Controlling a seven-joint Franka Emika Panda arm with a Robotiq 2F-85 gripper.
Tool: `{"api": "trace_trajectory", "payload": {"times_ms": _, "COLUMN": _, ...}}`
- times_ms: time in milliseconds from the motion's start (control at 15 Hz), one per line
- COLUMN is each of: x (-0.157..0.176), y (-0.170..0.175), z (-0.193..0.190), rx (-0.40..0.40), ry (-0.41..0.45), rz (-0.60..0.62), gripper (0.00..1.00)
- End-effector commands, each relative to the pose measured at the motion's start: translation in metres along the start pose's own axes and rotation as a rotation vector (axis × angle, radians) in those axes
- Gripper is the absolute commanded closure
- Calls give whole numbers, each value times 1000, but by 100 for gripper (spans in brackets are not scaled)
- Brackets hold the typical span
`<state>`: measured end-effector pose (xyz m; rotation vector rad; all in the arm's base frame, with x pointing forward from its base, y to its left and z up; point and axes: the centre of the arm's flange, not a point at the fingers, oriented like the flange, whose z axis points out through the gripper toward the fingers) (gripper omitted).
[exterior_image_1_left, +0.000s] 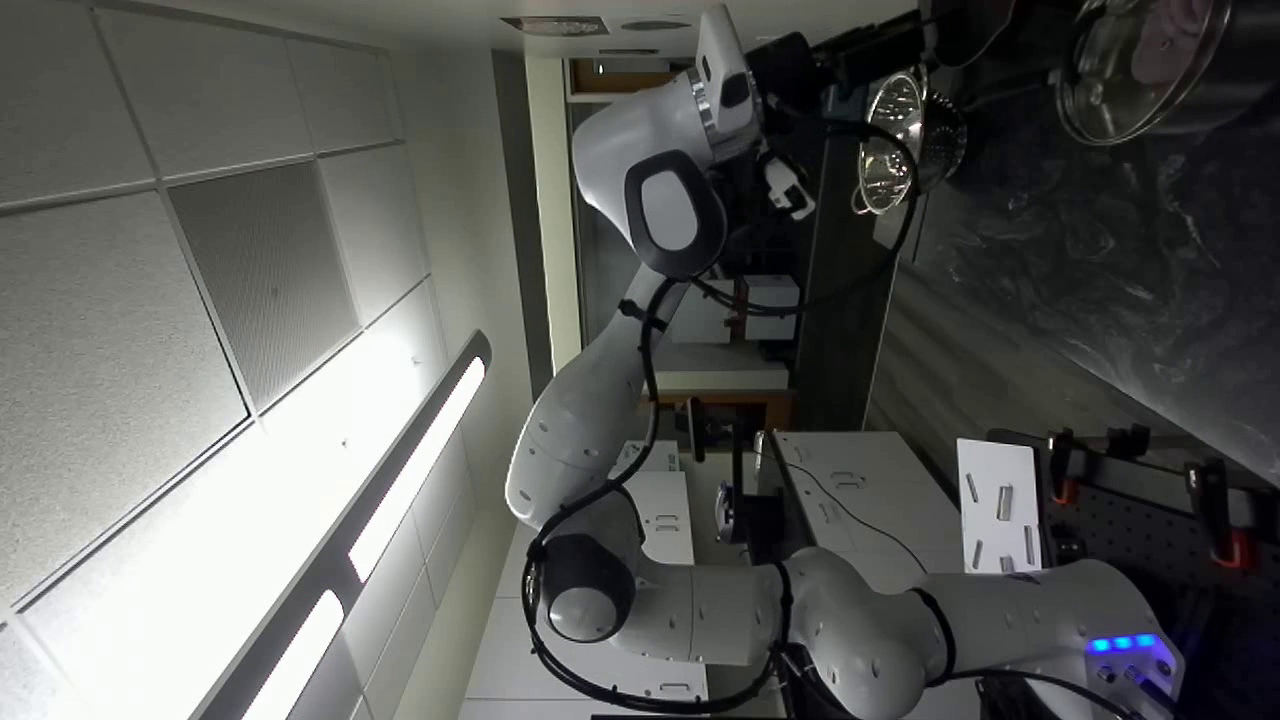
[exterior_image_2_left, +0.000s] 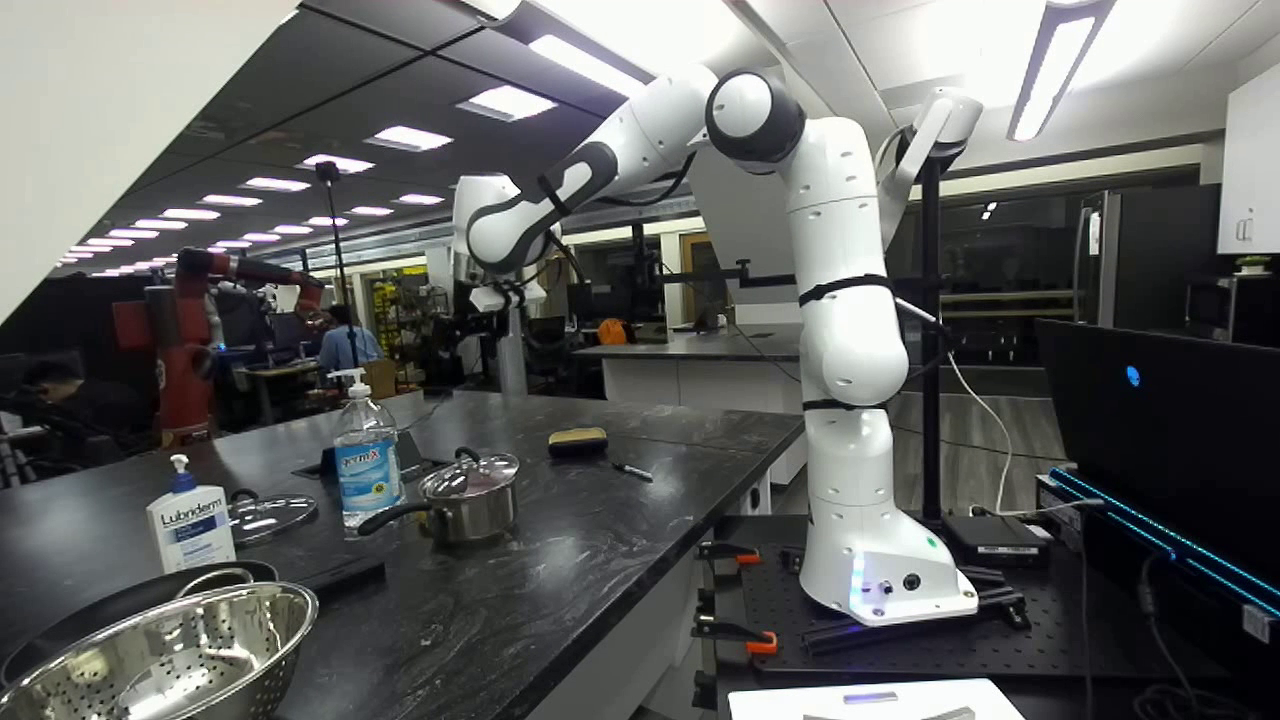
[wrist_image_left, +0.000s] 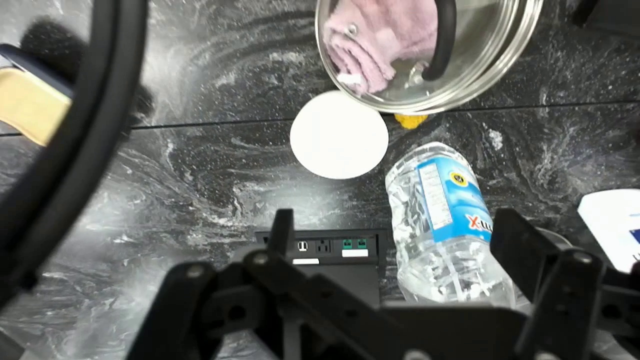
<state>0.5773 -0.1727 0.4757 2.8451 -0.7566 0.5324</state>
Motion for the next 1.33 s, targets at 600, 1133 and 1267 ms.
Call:
{"api": "trace_trajectory", "payload": {"times_ms": 600, "x": -59, "y": 46, "z": -28, "rx": 70, "ry": -283, "rz": -125, "gripper": 0}}
{"api": "trace_trajectory", "payload": {"times_ms": 1133, "x": -51, "y": 44, "z": -20, "rx": 48, "ry": -269, "rz": -111, "gripper": 0}}
{"api": "trace_trajectory", "payload": {"times_ms": 1267, "x": -51, "y": 44, "z": -20, "rx": 48, "ry": -269, "rz": -111, "gripper": 0}}
